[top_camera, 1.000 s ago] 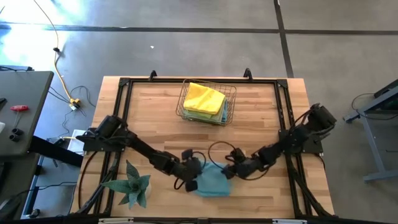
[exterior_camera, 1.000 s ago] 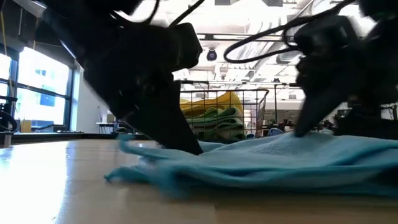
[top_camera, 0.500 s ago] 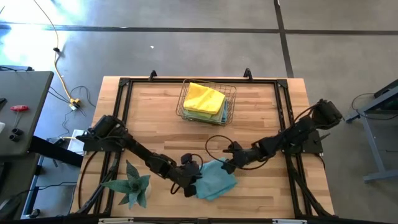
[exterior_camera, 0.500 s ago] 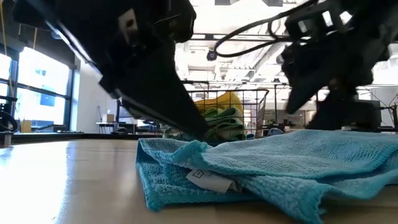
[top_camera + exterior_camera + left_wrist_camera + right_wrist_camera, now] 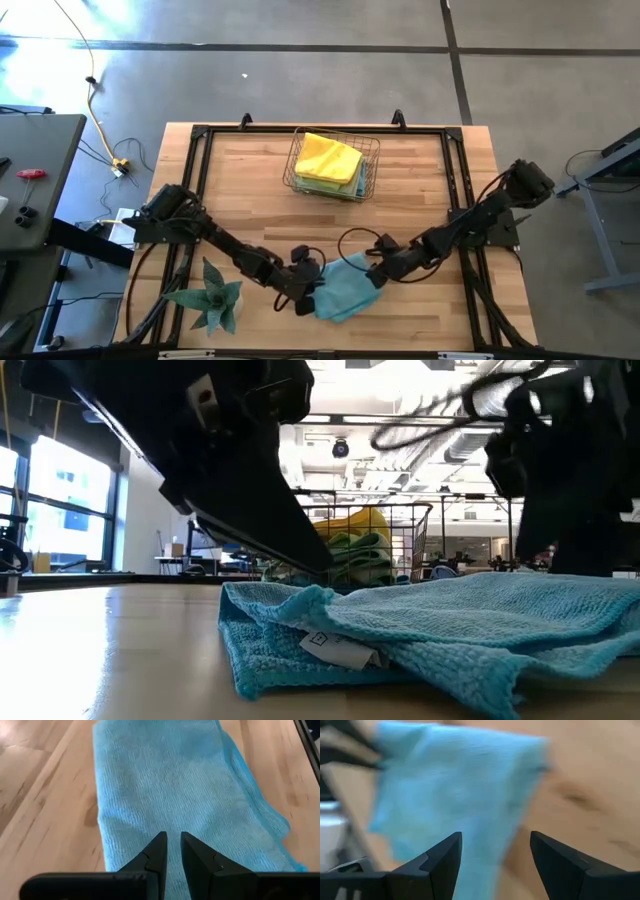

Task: Fold microfiber towels
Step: Stack the blue towel on top of the stacked towels into the wire basket

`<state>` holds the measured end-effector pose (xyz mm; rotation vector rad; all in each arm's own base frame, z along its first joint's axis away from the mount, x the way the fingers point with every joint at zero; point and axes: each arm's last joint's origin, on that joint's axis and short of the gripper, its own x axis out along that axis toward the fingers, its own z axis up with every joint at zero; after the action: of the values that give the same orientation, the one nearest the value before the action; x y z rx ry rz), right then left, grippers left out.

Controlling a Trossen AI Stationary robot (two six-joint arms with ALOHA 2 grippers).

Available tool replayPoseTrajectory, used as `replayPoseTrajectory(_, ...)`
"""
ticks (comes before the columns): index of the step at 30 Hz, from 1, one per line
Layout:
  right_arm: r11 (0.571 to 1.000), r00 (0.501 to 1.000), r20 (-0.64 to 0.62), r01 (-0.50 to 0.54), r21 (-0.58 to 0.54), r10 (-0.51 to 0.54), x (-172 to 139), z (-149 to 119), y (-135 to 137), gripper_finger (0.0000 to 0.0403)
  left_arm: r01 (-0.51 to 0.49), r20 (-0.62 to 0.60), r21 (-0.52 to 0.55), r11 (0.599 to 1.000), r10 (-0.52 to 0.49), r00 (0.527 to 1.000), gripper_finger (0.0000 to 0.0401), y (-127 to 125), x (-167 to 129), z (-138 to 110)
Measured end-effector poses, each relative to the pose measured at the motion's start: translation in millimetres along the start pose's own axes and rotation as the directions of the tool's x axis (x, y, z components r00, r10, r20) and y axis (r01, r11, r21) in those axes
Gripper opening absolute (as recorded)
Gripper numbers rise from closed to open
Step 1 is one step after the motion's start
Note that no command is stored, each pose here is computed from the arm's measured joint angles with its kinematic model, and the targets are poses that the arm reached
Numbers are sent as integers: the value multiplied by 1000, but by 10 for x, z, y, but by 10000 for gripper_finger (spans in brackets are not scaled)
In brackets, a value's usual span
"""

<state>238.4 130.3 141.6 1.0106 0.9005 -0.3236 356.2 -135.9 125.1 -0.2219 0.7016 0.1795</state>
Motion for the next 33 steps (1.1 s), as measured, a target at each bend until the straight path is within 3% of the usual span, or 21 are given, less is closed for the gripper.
replayPoseTrajectory(5, 992, 995, -6, 102, 68, -102, 16, -15, -102, 229, 2, -1, -8, 1000, -2, 1000, 46, -8, -3, -5)
replayPoseTrajectory(16, 996, 1000, -26, -7, 93, 9, 221, -47, -26, 230, 22, -53, -53, 998, -25, 998, 46, -53, 89, -157)
replayPoseTrajectory(25, 998, 1000, 25, -4, 68, 2, 350, -65, -50, 229, 16, -66, -93, 996, -22, 998, 46, -74, 127, -223)
replayPoseTrajectory(33, 998, 998, 58, -39, 43, 37, 410, -66, -42, 171, 4, -60, -91, 996, -10, 998, 46, -64, 132, -219)
